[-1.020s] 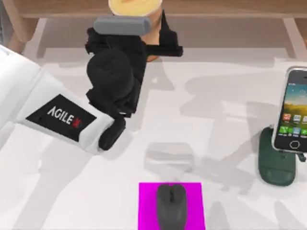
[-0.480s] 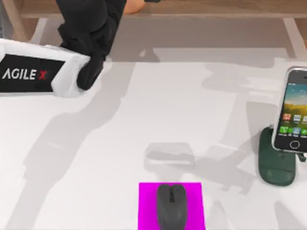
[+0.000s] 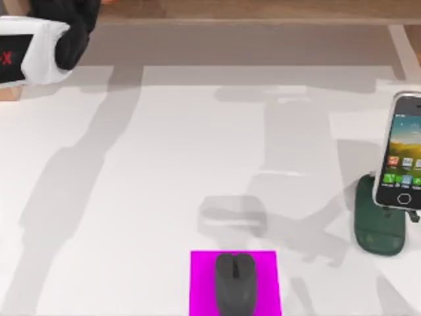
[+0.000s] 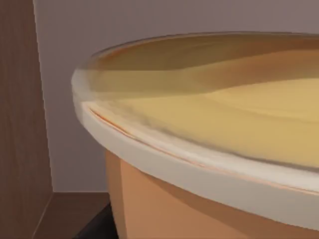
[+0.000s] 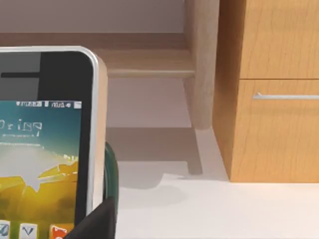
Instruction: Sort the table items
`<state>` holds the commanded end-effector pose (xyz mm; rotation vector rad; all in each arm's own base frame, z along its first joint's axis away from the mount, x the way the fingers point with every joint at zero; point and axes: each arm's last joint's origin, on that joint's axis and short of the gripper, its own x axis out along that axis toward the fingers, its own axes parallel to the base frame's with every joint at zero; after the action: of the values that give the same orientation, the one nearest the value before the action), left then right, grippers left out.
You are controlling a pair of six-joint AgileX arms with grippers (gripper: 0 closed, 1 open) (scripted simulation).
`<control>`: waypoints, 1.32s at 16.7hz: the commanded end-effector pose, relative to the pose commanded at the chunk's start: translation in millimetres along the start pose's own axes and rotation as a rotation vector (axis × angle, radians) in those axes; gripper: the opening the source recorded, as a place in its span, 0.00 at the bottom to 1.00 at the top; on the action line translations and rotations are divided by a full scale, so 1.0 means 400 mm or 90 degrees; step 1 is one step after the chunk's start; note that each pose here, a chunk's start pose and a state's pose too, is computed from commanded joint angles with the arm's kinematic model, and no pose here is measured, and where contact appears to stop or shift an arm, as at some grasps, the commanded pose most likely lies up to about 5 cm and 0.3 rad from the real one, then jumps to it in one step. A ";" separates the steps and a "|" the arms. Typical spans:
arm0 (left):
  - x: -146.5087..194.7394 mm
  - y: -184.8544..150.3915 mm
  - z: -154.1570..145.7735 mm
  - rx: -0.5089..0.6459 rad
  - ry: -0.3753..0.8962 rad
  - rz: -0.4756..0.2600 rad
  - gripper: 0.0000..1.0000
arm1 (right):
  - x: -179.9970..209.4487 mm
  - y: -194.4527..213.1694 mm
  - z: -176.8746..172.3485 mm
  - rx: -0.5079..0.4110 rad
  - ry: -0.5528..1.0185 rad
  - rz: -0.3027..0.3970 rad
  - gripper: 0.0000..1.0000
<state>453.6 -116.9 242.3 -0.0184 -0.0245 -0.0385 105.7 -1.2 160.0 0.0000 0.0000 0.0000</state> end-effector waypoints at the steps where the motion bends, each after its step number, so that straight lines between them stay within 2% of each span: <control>1: 0.005 0.008 -0.006 0.004 0.010 0.007 0.00 | 0.000 0.000 0.000 0.000 0.000 0.000 1.00; 17: 0.007 0.011 -0.009 0.006 0.015 0.009 0.00 | 0.000 0.000 0.000 0.000 0.000 0.000 1.00; 22: 0.007 0.011 -0.009 0.006 0.015 0.009 0.38 | 0.000 0.000 0.000 0.000 0.000 0.000 1.00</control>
<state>456.6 -112.6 238.6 -0.0094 -0.0016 -0.0243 105.7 -1.2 160.0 0.0000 0.0000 0.0000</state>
